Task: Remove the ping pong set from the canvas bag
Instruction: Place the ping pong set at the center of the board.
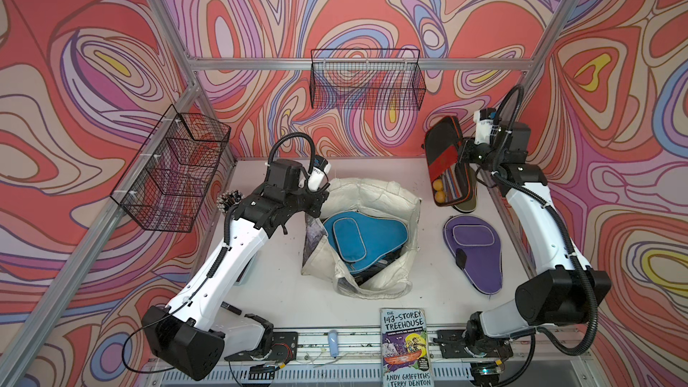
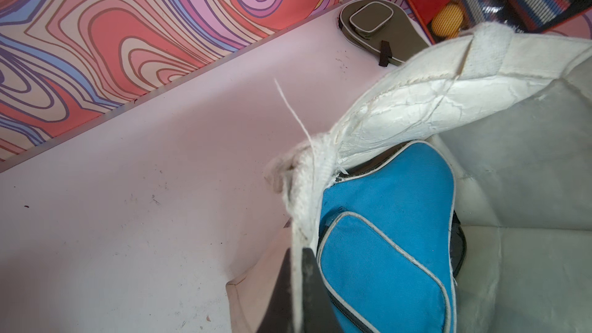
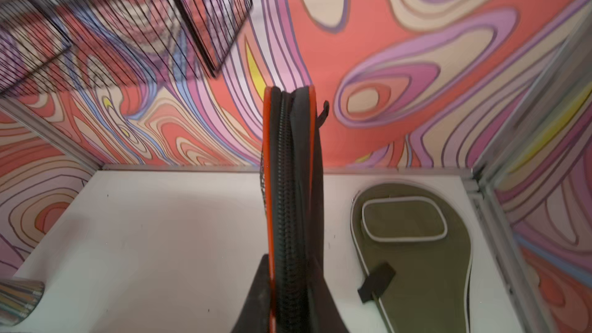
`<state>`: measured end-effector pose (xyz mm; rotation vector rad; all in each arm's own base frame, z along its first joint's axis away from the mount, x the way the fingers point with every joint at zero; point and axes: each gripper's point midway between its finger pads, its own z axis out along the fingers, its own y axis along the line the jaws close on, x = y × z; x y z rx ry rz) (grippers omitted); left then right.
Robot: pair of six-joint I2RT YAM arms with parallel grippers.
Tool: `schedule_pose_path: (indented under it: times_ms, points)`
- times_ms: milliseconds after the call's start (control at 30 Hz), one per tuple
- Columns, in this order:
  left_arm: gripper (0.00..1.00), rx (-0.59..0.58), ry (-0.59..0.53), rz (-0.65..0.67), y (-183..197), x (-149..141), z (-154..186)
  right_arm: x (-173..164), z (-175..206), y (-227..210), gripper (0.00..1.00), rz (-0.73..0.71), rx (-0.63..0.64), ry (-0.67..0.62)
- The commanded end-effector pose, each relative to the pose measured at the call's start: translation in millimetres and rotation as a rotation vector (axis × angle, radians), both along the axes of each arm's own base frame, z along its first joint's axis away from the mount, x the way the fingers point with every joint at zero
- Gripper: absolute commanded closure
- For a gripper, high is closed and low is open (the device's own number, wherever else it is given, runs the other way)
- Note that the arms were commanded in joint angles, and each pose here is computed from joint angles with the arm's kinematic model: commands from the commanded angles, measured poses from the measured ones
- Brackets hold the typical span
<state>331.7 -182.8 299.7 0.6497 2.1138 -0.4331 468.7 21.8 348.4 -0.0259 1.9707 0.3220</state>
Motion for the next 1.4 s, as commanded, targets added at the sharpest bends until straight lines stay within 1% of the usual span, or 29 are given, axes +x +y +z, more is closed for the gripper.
schedule_pose_path:
  times_ms: [0, 267, 500, 567, 667, 900, 1100, 1367]
  points:
    - [1.0, -0.068, -0.204, -0.015, -1, 3, 59, 0, 65, 7, 1.0, 0.047, 0.079, -0.249]
    - [1.0, -0.078, -0.187, -0.018, -4, 5, 55, 28, 5, 13, 1.0, 0.128, 0.281, -0.194]
    - [1.0, -0.083, -0.179, -0.023, -6, 7, 54, 59, -41, 11, 1.0, 0.139, 0.397, -0.144]
    - [1.0, -0.08, -0.175, -0.024, -6, 7, 53, 66, -50, 12, 1.0, 0.164, 0.439, -0.135]
    - [1.0, -0.076, -0.171, -0.022, -6, 6, 51, 80, -80, 12, 1.0, 0.191, 0.501, -0.085]
    - [1.0, -0.065, -0.166, -0.02, -5, 8, 50, 96, -134, 12, 1.0, 0.204, 0.555, 0.009]
    - [1.0, -0.061, -0.154, -0.031, -8, 12, 49, 108, -186, 20, 1.0, 0.247, 0.616, 0.145]
    - [1.0, -0.042, -0.15, -0.033, -8, 12, 51, 120, -237, 7, 1.0, 0.135, 0.604, 0.218]
